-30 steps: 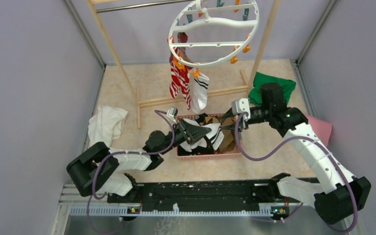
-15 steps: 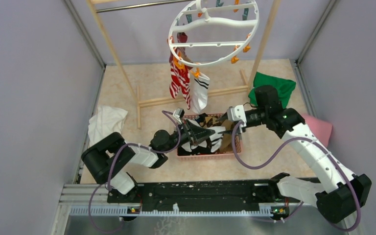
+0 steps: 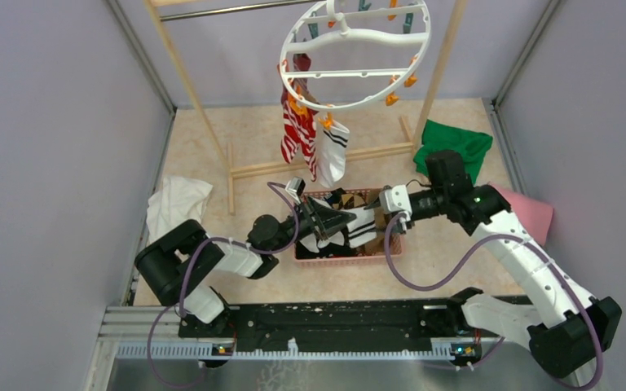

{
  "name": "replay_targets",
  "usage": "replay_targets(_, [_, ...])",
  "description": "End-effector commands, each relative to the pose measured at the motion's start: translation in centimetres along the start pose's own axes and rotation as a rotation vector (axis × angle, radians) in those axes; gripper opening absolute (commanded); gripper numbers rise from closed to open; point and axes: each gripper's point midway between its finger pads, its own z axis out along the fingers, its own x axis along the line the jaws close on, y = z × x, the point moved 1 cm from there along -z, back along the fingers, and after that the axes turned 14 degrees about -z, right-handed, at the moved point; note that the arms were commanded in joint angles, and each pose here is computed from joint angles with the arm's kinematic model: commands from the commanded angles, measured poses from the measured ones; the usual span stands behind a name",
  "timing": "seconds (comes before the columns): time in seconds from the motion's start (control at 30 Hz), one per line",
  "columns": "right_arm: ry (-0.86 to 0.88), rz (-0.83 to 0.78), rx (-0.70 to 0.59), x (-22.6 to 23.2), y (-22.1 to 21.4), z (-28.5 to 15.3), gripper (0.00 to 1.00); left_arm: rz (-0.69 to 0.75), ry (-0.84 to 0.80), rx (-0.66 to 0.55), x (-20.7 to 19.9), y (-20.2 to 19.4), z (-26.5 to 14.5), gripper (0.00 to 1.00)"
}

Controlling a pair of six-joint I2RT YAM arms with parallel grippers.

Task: Clip the socks to the hanger
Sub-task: Pick up the sock from the bin.

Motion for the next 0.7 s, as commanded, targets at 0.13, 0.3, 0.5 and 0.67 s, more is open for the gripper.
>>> replay_targets(0.13, [-0.188, 0.175, 0.002, -2.2, -0.3, -2.2, 0.52, 0.172, -0.149, 0.027, -4.6, -1.1, -0.9, 0.0])
replay_targets(0.3, [-0.185, 0.342, -0.071, -0.7, -1.6, -0.6, 0.56, 0.245, -0.144, 0.022, -5.6, -1.3, -0.6, 0.0])
replay_targets(0.5, [-0.112, 0.438, -0.24, -0.4, -0.1, 0.8, 0.54, 0.27, -0.145, 0.027, -6.0, -1.4, -0.4, 0.0])
replay_targets(0.67, [-0.07, 0.465, -0.27, 0.1, 0.4, 1.7, 0.35, 0.272, -0.149, 0.032, -6.1, -1.4, -0.2, 0.0])
